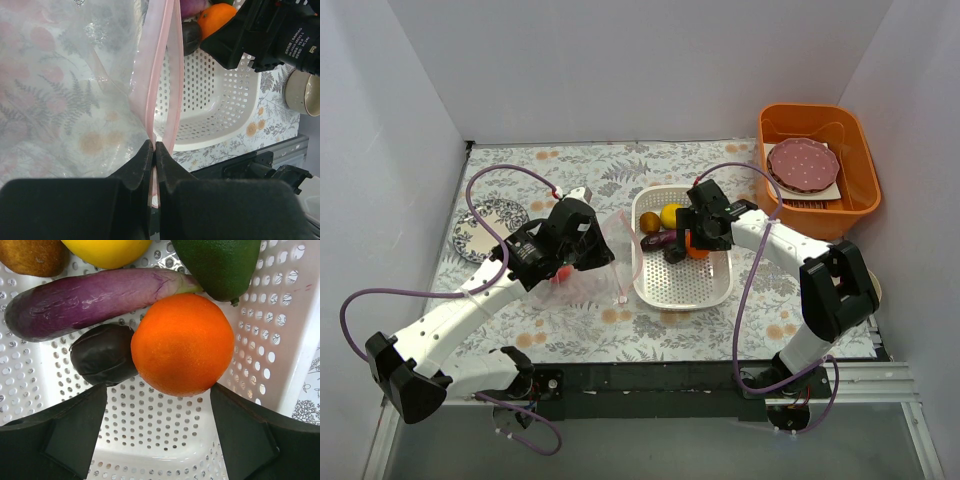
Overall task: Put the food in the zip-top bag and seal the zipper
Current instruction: Pick up the fake fruit from the bin.
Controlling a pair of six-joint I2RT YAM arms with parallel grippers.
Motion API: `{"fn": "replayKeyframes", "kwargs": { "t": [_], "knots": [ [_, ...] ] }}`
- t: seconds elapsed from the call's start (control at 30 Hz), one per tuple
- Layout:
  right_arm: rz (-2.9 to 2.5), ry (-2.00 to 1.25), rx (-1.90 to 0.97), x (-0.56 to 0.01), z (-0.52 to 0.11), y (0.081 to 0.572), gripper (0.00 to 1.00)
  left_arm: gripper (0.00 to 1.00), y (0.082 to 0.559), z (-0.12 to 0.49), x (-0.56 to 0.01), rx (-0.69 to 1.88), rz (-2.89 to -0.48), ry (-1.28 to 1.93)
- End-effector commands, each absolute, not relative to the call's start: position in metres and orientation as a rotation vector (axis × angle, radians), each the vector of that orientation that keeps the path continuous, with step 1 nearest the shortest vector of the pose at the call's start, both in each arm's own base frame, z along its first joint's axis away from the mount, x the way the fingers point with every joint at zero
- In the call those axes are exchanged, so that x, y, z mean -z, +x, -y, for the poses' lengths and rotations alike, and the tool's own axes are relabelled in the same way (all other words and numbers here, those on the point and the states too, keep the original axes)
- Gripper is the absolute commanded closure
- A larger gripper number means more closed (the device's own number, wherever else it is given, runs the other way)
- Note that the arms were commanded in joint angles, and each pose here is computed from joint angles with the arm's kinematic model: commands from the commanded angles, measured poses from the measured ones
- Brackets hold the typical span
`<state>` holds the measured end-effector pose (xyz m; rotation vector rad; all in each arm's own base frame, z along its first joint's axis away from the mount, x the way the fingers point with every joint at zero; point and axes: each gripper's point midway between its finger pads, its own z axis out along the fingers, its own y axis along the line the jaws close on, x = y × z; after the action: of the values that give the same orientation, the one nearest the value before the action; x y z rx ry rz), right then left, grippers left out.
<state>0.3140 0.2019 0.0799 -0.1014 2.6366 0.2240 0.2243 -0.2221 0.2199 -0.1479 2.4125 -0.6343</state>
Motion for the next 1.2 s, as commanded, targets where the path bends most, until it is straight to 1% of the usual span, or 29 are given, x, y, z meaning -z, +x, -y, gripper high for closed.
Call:
{"fn": "replayKeyframes", "kwargs": {
  "t": [0.0,0.3,0.57,0.73,0.83,0.87,0.97,1.0,1.1,1.17],
  "knots": [
    [-2.553,-0.078,-0.223,-0.100,-0.206,0.335,0.09,1.00,0.220,0.218,-0.225,0.652,-2.393,-0.152],
    [-2.468,0.068,-0.178,-0.113,-0.198,0.354,0.09,1.00,0.219,0.220,-0.225,0.663,-2.393,-0.150],
    [-2.531,0.089,-0.134,-0.090,-0.196,0.354,0.10,1.00,0.219,0.219,-0.226,0.658,-2.392,-0.141],
    [-2.545,0.079,-0.145,-0.086,-0.196,0.349,0.16,1.00,0.217,0.220,-0.226,0.672,-2.393,-0.147],
    [-2.541,0.068,-0.173,-0.085,-0.196,0.343,0.26,1.00,0.218,0.222,-0.230,0.693,-2.381,-0.145],
    [-2.544,0.063,-0.171,-0.082,-0.195,0.341,0.33,1.00,0.219,0.223,-0.230,0.693,-2.381,-0.146],
    [-2.542,0.052,-0.197,-0.083,-0.194,0.335,0.44,1.00,0.222,0.224,-0.229,0.680,-2.380,-0.135],
    [-2.544,0.047,-0.204,-0.083,-0.194,0.333,0.46,1.00,0.223,0.223,-0.228,0.671,-2.386,-0.136],
    [-2.551,0.038,-0.219,-0.083,-0.192,0.323,0.48,1.00,0.223,0.225,-0.228,0.671,-2.388,-0.131],
    [-2.540,0.027,-0.282,-0.090,-0.195,0.317,0.49,1.00,0.223,0.225,-0.229,0.677,-2.385,-0.133]
  ]
}}
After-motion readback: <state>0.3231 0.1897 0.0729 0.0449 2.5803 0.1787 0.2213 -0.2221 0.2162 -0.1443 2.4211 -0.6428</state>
